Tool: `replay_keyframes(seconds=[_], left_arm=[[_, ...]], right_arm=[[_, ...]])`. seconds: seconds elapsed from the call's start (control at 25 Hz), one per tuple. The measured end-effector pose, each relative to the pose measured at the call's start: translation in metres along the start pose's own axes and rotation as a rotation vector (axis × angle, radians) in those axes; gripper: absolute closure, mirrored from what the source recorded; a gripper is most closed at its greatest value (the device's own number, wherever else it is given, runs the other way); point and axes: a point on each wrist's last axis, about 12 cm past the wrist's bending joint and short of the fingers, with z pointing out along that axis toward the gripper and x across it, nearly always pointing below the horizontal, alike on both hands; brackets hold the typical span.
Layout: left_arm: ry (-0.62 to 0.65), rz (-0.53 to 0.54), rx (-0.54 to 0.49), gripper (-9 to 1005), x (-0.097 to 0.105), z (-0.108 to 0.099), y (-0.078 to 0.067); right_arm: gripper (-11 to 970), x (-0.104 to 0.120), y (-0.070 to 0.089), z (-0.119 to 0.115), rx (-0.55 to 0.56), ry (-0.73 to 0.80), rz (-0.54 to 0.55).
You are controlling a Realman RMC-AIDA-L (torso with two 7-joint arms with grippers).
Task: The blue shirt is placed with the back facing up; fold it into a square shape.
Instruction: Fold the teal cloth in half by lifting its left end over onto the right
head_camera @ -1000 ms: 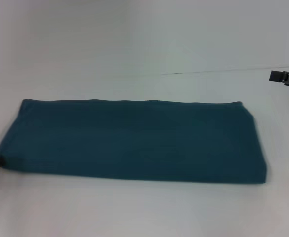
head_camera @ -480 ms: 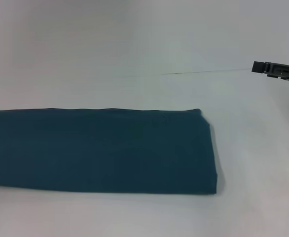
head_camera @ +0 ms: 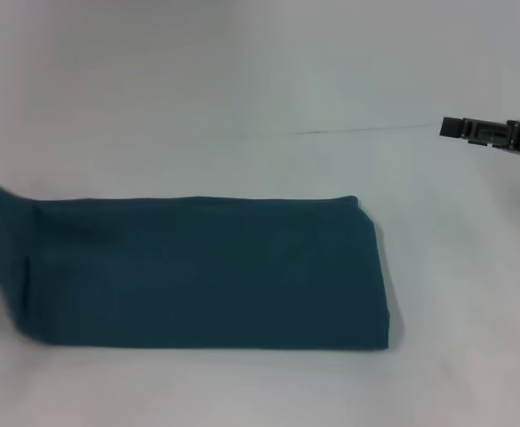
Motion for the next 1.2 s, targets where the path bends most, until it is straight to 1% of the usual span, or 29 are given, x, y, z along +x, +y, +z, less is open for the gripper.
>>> replay_keyframes(seconds=[0.12,0.2,0.24,0.28,0.32,0.36,0.4,0.48,0.52,0.6,0.64,0.68,0.72,0.76,0.8,0.92,1.0,1.08,1.2], left_arm=[[0.008,0.035,0.201,974,-0.006,0.033,-0.034],[0.026,0.06,0.34,973,-0.004,0.063,-0.063],[0.028,0.07,0.383,973,-0.003,0.073,-0.074],[0.039,0.085,0.448,973,0.002,0.089,-0.091],[0.039,0.094,0.494,972,0.006,0.103,-0.104],[0.044,0.101,0.53,971,0.01,0.113,-0.114],[0.044,0.103,0.577,970,0.016,0.128,-0.126],[0.042,0.086,0.643,969,0.031,0.151,-0.141],[0.041,0.061,0.661,968,0.046,0.165,-0.147],[0.035,0.038,0.65,966,0.076,0.184,-0.152],[0.028,0.037,0.633,965,0.088,0.188,-0.152],[0.017,0.029,0.606,964,0.103,0.193,-0.152],[0.005,0.022,0.584,963,0.112,0.195,-0.151],[-0.025,0.014,0.531,962,0.129,0.197,-0.148],[-0.049,0.004,0.482,961,0.141,0.197,-0.145],[-0.093,0.0,0.386,959,0.171,0.194,-0.142],[-0.073,0.035,0.399,957,0.184,0.19,-0.144],[-0.063,0.039,0.414,907,0.186,0.189,-0.145],[-0.046,0.058,0.495,832,0.187,0.183,-0.15]], right_arm=[[60,0.003,-0.001,-0.001,0.001,-0.003,-0.006],[60,0.004,-0.002,-0.002,0.002,-0.004,-0.012],[60,0.005,-0.002,-0.002,0.001,-0.004,-0.018],[60,0.006,-0.002,-0.003,-0.003,-0.003,-0.024],[60,0.007,-0.002,-0.003,-0.002,-0.004,-0.029],[60,0.007,-0.002,-0.004,-0.002,-0.003,-0.035],[60,0.007,-0.003,-0.005,0.0,-0.002,-0.042],[60,0.007,-0.005,-0.009,0.007,0.002,-0.057],[60,0.008,-0.006,-0.01,0.012,0.006,-0.064],[60,0.008,-0.008,-0.013,0.021,0.012,-0.079],[60,0.008,-0.009,-0.015,0.027,0.015,-0.086],[59,0.008,-0.01,-0.017,0.03,0.017,-0.09],[59,0.008,-0.011,-0.019,0.032,0.018,-0.092],[59,0.009,-0.011,-0.02,0.032,0.021,-0.093],[59,0.01,-0.012,-0.021,0.032,0.024,-0.096],[59,0.012,-0.012,-0.022,0.03,0.038,-0.099],[59,0.014,-0.011,-0.02,0.029,0.051,-0.104],[59,0.015,-0.011,-0.019,0.03,0.062,-0.11],[59,0.015,-0.011,-0.018,0.032,0.064,-0.109]])
